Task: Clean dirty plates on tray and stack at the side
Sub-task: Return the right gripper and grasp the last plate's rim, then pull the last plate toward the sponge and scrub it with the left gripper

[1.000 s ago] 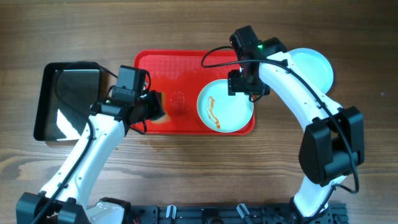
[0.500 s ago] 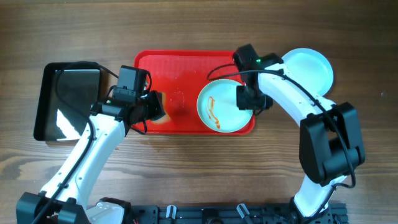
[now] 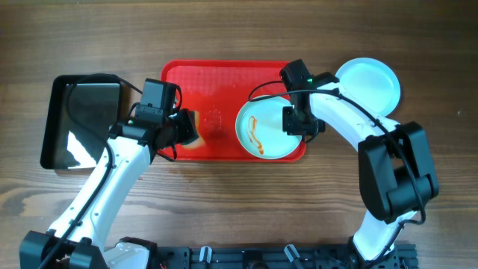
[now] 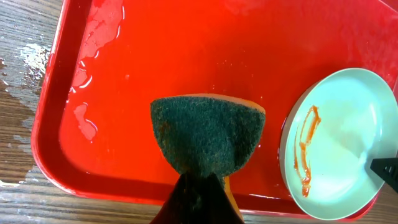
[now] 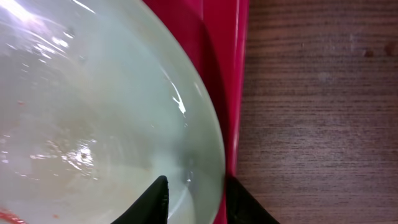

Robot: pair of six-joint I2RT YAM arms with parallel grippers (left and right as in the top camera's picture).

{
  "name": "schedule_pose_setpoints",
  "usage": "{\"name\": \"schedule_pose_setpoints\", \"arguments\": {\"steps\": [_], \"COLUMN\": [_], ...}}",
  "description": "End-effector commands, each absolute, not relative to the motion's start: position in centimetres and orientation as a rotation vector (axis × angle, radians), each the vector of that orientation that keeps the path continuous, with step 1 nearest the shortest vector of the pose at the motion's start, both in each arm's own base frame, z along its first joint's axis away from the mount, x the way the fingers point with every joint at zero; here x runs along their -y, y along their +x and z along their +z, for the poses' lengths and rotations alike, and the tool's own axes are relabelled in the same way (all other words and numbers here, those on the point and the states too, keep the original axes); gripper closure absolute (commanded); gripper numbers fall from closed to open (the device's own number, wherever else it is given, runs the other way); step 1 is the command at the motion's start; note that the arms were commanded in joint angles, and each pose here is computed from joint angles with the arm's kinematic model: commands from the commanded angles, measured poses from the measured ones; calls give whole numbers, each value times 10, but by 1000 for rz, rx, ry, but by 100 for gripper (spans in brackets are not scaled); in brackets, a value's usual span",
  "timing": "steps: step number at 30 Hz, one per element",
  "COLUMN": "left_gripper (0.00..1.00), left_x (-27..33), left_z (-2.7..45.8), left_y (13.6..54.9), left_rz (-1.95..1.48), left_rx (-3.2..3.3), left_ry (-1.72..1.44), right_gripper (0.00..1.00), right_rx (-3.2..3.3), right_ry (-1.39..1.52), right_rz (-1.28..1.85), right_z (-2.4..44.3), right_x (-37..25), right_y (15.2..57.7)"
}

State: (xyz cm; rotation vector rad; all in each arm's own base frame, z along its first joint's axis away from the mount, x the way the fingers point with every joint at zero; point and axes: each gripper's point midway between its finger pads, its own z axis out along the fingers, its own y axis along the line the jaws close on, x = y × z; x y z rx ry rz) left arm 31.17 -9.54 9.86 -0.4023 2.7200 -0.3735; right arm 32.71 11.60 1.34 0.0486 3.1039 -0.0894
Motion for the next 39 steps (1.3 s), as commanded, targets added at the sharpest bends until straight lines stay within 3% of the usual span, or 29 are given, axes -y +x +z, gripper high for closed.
{"name": "schedule_pose_setpoints", "arguments": {"steps": [1,3,8,12,25,26,28,29,39], "left_gripper": [96,96,96,96,96,96,96,96,96], "left_x": [99,99,99,99,99,99,99,99,106], "left_z": [94,94,94,94,94,94,94,94,109], "left_y": [309,309,309,309,308,308,309,310,336], "left_rz": [-386,-386,-386,-386,-384,-385,-386,-388,-437], "left_rx": [-2739,-2739,-2738,-2738,-2742,-2742,-2738,-2733,-2616], "left_ry": [-377,-377,-377,-377,-378,-377,-377,-376,-344], "right_gripper": [72,82,85,83,77,78,93,95,96], "right_rx": [-3111,-3110,-3102,-3076,-3059,-3063,-3074,-3067,-2953], "right_ry": [75,75,31,19,48,48,66,61,139], "right_rz": [-67,-62,95,226,93,108,187,268,540], "right_z": [12,12,23,30,11,11,9,7,9], "right_x": [-117,-117,-137,-154,-139,-140,-149,-158,-205], "right_y": [323,324,333,342,337,336,334,334,349]}}
